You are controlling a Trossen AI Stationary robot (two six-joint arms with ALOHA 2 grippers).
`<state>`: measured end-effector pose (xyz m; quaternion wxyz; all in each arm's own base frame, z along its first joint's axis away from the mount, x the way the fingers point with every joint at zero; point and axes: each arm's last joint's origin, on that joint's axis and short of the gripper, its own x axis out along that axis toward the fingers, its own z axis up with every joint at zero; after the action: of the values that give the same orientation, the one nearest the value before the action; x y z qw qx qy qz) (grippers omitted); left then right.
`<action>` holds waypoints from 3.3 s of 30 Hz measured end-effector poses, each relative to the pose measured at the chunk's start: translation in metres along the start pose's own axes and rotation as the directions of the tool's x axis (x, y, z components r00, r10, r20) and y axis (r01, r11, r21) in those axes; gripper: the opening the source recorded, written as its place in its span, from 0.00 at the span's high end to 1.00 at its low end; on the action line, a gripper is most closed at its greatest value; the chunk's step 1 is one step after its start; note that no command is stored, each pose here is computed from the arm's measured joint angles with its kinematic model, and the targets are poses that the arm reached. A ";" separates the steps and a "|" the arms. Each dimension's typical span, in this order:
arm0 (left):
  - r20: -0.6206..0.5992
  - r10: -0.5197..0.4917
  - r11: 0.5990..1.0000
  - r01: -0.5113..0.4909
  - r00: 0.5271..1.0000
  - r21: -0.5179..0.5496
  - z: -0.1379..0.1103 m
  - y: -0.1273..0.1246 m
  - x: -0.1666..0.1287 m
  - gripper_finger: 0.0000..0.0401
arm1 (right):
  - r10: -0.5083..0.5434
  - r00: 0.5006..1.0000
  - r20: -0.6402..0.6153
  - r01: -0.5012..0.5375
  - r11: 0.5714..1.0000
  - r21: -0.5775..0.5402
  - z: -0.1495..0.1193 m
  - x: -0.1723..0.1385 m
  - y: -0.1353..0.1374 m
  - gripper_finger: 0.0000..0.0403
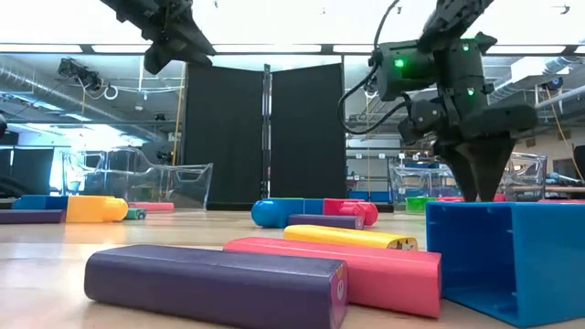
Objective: Sort blocks by size
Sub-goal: Put the yellow block into the top left transparent bin
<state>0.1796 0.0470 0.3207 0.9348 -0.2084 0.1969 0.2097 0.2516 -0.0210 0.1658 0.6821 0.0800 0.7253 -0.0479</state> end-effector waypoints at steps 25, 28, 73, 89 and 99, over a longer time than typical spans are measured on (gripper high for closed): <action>0.049 -0.021 0.999 0.023 0.999 -0.026 0.005 -0.002 0.000 0.70 | -0.022 1.000 -0.006 0.022 1.000 -0.009 -0.014 0.030 -0.011 0.52; 0.047 -0.021 0.999 0.022 0.999 -0.025 0.005 -0.002 0.000 0.70 | -0.016 1.000 -0.002 0.016 1.000 -0.009 -0.013 0.031 -0.011 0.62; 0.405 -0.043 0.973 0.130 0.913 -0.191 0.038 -0.014 0.010 0.70 | -0.165 0.604 0.780 -0.059 0.967 0.250 0.089 -0.182 0.001 0.72; 0.372 -0.130 0.813 0.314 0.919 -0.491 0.038 -0.022 0.061 0.71 | -0.179 0.553 0.814 -0.191 0.923 0.333 0.089 -0.203 -0.006 0.72; 0.315 -0.139 0.847 0.278 0.939 -0.454 0.056 -0.038 0.073 0.71 | -0.181 0.557 0.810 -0.193 0.921 0.339 0.089 -0.202 -0.008 0.72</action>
<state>0.2739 0.0645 0.3461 0.8861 -0.4287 -0.0161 0.1756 0.3490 -0.0554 0.3614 0.9118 0.1846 0.2928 -0.2209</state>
